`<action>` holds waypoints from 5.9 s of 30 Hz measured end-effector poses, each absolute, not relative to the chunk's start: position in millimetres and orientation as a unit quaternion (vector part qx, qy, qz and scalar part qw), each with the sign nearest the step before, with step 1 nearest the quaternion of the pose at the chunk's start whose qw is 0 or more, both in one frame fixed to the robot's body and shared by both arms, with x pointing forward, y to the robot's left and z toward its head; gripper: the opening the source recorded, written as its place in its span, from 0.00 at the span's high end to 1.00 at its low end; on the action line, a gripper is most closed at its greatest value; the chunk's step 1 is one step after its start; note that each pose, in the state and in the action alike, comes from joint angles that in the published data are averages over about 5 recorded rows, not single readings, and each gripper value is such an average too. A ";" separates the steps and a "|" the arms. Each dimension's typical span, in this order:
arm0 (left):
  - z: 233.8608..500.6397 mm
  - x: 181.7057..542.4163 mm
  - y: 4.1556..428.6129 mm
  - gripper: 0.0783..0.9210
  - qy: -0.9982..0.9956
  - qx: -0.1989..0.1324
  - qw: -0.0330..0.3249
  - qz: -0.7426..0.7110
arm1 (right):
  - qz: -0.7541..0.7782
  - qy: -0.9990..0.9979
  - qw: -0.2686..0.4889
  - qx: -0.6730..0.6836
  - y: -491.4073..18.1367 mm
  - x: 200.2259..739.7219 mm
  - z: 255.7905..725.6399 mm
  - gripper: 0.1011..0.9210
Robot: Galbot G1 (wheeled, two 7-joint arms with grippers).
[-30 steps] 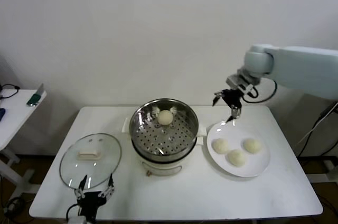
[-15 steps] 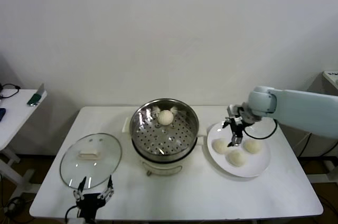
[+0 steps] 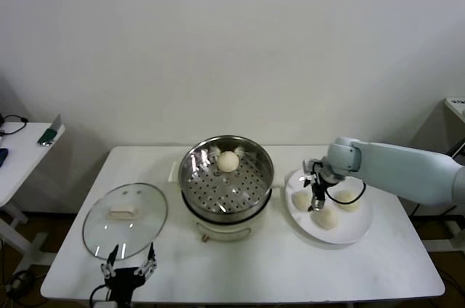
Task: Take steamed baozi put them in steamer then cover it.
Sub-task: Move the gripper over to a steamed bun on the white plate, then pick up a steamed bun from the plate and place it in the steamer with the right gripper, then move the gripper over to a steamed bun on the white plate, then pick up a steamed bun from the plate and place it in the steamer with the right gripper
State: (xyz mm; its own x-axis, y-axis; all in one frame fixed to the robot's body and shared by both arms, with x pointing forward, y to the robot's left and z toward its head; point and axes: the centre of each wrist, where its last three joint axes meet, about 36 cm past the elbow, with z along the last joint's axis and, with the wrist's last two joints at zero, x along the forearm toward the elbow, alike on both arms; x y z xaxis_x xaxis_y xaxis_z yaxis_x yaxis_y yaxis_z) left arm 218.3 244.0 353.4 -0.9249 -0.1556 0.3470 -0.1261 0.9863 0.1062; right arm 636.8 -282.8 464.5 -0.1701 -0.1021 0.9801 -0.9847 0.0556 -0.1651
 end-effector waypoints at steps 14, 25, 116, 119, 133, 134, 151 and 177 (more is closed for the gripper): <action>353.5 216.8 243.9 0.12 -0.980 0.072 0.178 -0.041 | 0.491 -0.585 0.443 0.470 -288.5 649.0 472.3 0.36; 356.6 217.7 239.4 0.12 -0.982 0.069 0.173 -0.038 | 0.501 -0.588 0.412 0.483 -295.9 666.1 571.9 0.38; 365.3 219.2 232.8 0.12 -0.983 0.073 0.166 -0.030 | 0.506 -0.537 0.458 0.495 -334.4 595.8 540.4 0.12; 364.3 218.2 232.3 0.12 -0.983 0.074 0.167 -0.029 | 0.503 -0.540 0.465 0.489 -335.7 592.3 522.0 0.12; 362.8 218.0 233.3 0.12 -0.983 0.074 0.168 -0.031 | 0.494 -0.563 0.479 0.458 -333.6 589.5 465.6 0.20; 362.8 218.0 233.1 0.12 -0.983 0.073 0.168 -0.031 | 0.494 -0.563 0.479 0.458 -333.1 589.3 463.0 0.21; 367.7 216.4 231.5 0.12 -0.983 0.074 0.167 -0.033 | 0.535 -0.542 0.428 0.487 -317.8 627.6 529.9 0.29; 371.2 216.3 230.4 0.12 -0.983 0.078 0.163 -0.036 | 0.743 -0.177 0.032 0.644 -58.4 585.9 715.8 0.29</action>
